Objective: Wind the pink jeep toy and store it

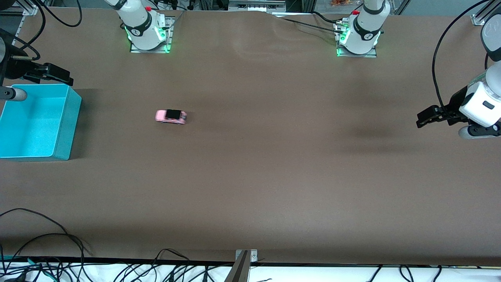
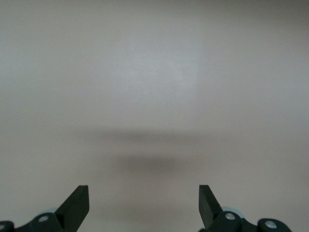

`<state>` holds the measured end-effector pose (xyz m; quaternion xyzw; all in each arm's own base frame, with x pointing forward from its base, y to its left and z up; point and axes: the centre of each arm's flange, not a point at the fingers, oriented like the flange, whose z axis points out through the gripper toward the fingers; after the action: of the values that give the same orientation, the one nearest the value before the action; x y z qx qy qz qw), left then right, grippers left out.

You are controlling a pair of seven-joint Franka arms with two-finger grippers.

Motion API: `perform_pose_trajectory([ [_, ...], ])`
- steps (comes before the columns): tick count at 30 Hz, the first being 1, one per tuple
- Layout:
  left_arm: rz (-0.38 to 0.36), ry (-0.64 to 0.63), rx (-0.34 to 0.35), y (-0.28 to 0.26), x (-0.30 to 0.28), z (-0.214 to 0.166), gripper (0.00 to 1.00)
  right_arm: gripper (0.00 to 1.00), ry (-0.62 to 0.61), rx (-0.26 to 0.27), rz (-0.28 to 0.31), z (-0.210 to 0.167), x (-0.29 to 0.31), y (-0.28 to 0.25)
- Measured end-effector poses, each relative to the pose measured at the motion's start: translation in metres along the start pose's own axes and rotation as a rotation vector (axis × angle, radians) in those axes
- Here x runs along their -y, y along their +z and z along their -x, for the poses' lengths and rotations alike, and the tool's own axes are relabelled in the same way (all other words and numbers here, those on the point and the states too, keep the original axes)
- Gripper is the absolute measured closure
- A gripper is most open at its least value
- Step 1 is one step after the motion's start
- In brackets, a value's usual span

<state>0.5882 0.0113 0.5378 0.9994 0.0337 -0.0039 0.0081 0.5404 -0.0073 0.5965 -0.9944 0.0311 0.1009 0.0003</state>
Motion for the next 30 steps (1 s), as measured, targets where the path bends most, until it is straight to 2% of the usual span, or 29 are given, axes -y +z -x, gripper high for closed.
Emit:
perform_pose_trajectory([
  [5, 0.027, 0.049, -0.003, -0.003, -0.007, 0.000, 0.00, 0.00, -0.001, 0.000, 0.000, 0.000, 0.000, 0.000],
  [18, 0.029, 0.080, -0.009, -0.007, -0.019, 0.000, 0.00, 0.00, 0.006, 0.001, 0.000, -0.001, -0.002, 0.000],
  [30, 0.026, 0.082, -0.009, -0.007, -0.018, 0.000, 0.00, 0.00, 0.075, 0.000, -0.012, -0.002, -0.038, 0.001],
])
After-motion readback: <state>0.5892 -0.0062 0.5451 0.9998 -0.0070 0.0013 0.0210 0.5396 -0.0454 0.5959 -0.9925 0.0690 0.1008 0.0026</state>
